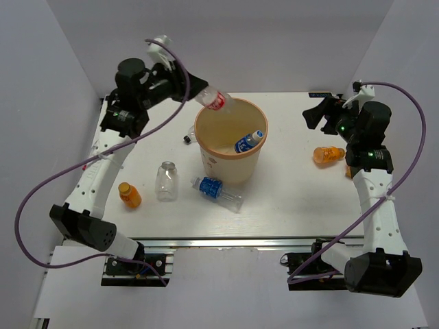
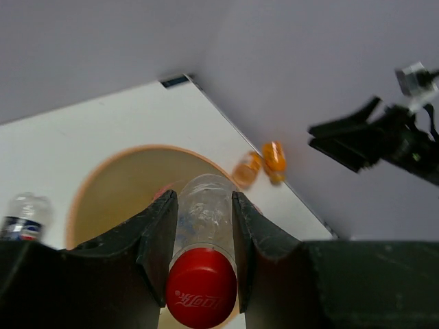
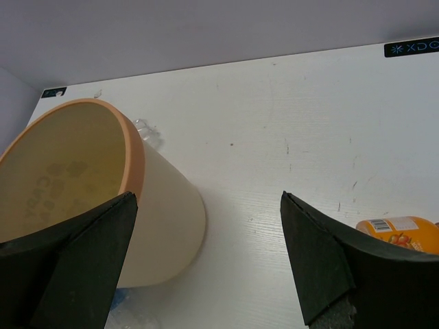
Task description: Put the plastic bottles in the bin
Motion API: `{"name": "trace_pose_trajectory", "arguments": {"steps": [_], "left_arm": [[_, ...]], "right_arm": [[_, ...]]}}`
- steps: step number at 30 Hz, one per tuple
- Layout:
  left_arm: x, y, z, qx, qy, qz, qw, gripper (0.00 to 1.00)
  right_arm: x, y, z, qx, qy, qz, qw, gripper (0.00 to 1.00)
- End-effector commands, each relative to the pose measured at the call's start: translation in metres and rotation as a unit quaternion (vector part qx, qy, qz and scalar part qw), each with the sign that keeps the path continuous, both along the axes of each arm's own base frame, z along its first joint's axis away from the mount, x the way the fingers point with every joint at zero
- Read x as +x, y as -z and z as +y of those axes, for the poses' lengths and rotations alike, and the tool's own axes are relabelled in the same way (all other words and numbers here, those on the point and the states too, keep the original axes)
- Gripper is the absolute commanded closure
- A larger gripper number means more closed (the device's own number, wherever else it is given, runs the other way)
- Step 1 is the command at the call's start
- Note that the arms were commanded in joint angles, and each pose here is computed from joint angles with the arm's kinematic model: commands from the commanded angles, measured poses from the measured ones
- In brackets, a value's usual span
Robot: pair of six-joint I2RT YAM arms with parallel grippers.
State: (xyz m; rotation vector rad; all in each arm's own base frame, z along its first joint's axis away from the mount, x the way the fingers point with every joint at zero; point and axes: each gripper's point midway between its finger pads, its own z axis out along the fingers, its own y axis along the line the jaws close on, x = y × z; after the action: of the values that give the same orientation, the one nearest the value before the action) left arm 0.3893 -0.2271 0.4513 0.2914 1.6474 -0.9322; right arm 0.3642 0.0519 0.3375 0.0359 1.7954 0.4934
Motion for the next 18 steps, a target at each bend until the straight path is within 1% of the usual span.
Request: {"name": "trace_pose_trajectory", "arguments": {"steps": [1, 3, 4, 5, 6, 7, 8, 9, 10, 12, 15, 16, 18], "left_arm": [[-0.022, 0.019, -0.036, 0.008, 0.083, 0.016, 0.996, 1.00], [-0.018, 0.033, -0.038, 0.013, 0.068, 0.028, 0.997, 0.83], [-0.016, 0.038, -0.037, 0.016, 0.063, 0.033, 0.997, 0.74], [-0.015, 0.043, -0.038, 0.020, 0.061, 0.038, 0.997, 0.65], [-0.015, 0.047, -0.039, 0.022, 0.064, 0.043, 0.997, 0.28], [-0.014, 0.050, -0.040, 0.023, 0.067, 0.048, 0.996, 0.09], [-0.014, 0.051, -0.041, 0.025, 0.069, 0.052, 0.996, 0.02], [-0.014, 0.048, -0.042, 0.025, 0.070, 0.051, 0.996, 0.02], [-0.012, 0.049, -0.042, 0.027, 0.068, 0.052, 0.996, 0.02], [-0.011, 0.041, -0.042, 0.027, 0.066, 0.047, 0.996, 0.02], [-0.007, 0.030, -0.038, 0.030, 0.050, 0.035, 0.998, 0.02], [-0.006, 0.025, -0.035, 0.031, 0.042, 0.029, 0.998, 0.02], [0.001, 0.025, -0.026, 0.042, 0.007, 0.032, 0.999, 0.02]], "right_arm": [[-0.004, -0.011, 0.003, 0.002, -0.013, -0.028, 1.000, 0.11], [-0.007, -0.010, 0.008, -0.010, -0.035, -0.038, 0.999, 0.11], [-0.012, -0.010, 0.016, -0.019, -0.066, -0.047, 0.997, 0.11], [-0.017, -0.011, 0.019, -0.054, -0.090, -0.077, 0.991, 0.11], [-0.021, -0.013, 0.024, -0.065, -0.110, -0.095, 0.987, 0.11], [-0.028, -0.016, 0.032, -0.073, -0.139, -0.116, 0.981, 0.11], [-0.036, -0.024, 0.036, -0.092, -0.156, -0.147, 0.972, 0.11], [-0.041, -0.022, 0.041, -0.096, -0.173, -0.154, 0.968, 0.11], [-0.051, -0.023, 0.051, -0.096, -0.210, -0.163, 0.959, 0.11], [-0.063, -0.023, 0.058, -0.112, -0.237, -0.175, 0.949, 0.11], [-0.076, -0.018, 0.071, -0.125, -0.257, -0.183, 0.941, 0.11], [-0.080, -0.010, 0.085, -0.123, -0.270, -0.177, 0.938, 0.11], [-0.088, -0.004, 0.099, -0.127, -0.274, -0.173, 0.938, 0.11]]}}
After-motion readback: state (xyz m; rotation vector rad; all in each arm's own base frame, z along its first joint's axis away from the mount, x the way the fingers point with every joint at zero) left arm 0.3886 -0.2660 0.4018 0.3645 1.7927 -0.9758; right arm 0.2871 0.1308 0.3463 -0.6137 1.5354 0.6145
